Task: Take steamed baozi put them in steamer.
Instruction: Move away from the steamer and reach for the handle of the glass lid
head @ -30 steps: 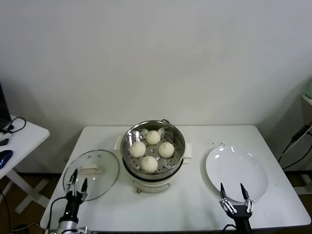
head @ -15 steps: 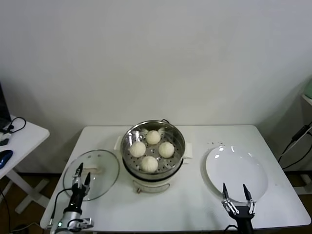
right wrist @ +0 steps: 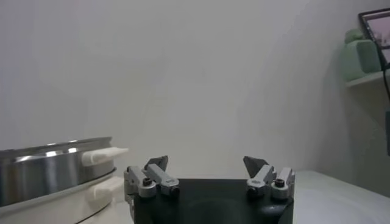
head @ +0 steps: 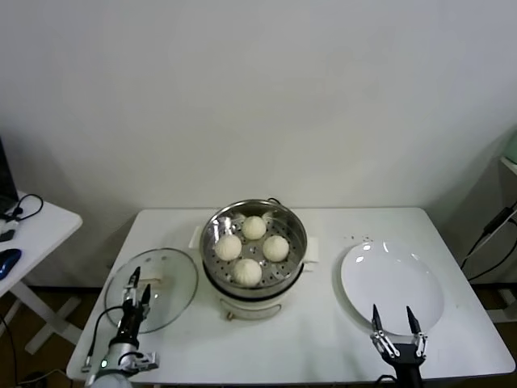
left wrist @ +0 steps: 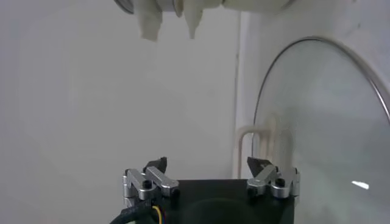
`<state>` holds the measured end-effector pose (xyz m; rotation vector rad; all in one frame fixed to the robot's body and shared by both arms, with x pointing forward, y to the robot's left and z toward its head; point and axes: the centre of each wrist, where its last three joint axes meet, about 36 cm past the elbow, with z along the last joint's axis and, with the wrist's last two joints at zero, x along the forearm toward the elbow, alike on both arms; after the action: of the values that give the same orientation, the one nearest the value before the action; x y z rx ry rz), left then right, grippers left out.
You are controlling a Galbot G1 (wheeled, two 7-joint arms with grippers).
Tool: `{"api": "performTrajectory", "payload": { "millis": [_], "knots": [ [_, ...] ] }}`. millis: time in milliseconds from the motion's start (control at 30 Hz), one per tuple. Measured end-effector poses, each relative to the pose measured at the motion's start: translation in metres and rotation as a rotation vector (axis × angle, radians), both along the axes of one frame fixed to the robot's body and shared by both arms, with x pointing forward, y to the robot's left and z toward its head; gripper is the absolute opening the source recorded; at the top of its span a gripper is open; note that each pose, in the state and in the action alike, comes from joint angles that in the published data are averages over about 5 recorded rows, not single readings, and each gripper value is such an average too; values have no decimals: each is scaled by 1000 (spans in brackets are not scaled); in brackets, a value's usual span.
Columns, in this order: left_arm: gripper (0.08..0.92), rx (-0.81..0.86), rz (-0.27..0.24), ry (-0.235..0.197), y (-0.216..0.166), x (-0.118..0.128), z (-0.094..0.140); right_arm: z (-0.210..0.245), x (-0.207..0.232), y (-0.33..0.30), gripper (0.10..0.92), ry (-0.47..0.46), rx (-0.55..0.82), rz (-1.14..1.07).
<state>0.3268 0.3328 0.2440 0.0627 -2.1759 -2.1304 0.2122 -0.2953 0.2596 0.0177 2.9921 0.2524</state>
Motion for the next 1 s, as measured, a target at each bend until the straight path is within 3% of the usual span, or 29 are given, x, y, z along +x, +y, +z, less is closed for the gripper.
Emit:
{"api": "performTrajectory", "payload": {
  "millis": [1000],
  "knots": [
    [823,12,53,46,-7,31,-2,2,-4,8,823,-13,16,-9]
  ]
}}
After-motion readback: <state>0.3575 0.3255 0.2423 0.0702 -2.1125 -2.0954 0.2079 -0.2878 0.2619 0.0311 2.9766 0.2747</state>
